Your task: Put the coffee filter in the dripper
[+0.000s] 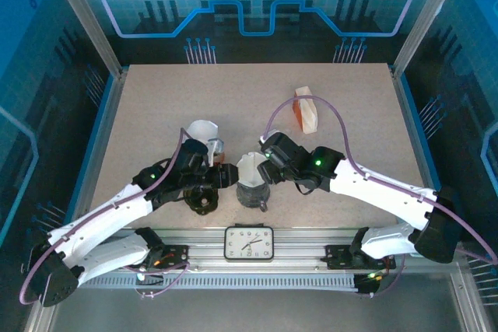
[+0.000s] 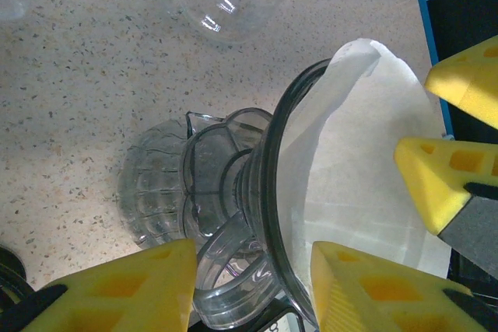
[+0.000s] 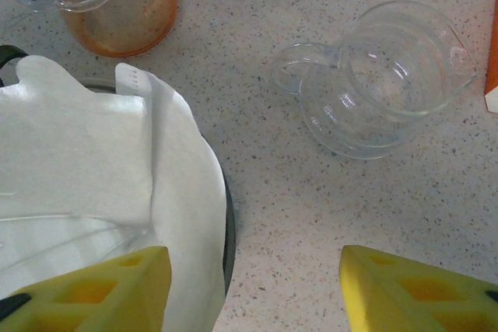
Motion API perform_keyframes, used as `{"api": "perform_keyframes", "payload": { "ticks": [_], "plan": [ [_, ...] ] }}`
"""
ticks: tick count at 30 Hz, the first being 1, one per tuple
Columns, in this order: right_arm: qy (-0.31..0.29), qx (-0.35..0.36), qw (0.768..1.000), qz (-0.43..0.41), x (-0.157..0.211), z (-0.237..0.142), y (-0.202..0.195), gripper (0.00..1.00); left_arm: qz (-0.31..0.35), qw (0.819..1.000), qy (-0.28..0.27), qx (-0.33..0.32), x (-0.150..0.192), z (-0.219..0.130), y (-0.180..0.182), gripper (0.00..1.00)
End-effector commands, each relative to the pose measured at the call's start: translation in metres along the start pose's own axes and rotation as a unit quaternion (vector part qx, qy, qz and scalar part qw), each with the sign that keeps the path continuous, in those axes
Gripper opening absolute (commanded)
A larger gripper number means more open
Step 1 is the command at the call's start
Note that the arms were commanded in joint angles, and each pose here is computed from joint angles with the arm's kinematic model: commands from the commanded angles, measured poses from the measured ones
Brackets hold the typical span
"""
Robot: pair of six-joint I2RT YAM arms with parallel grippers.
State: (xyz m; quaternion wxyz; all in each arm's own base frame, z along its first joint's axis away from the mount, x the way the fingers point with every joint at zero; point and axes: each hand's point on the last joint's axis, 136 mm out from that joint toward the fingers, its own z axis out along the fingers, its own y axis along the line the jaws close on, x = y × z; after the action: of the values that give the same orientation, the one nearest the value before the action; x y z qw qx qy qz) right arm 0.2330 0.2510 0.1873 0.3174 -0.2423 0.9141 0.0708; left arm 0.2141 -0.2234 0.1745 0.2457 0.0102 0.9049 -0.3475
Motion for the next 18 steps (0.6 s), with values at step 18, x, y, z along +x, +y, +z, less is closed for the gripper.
{"api": "perform_keyframes", "payload": {
  "ticks": [18],
  "plan": [
    [0.076,-0.011,0.997,-0.025,-0.004,0.024,0.016,0.67,-0.003,1.0,0.003,0.007,0.004,0.003,0.004,0.45]
  ]
}}
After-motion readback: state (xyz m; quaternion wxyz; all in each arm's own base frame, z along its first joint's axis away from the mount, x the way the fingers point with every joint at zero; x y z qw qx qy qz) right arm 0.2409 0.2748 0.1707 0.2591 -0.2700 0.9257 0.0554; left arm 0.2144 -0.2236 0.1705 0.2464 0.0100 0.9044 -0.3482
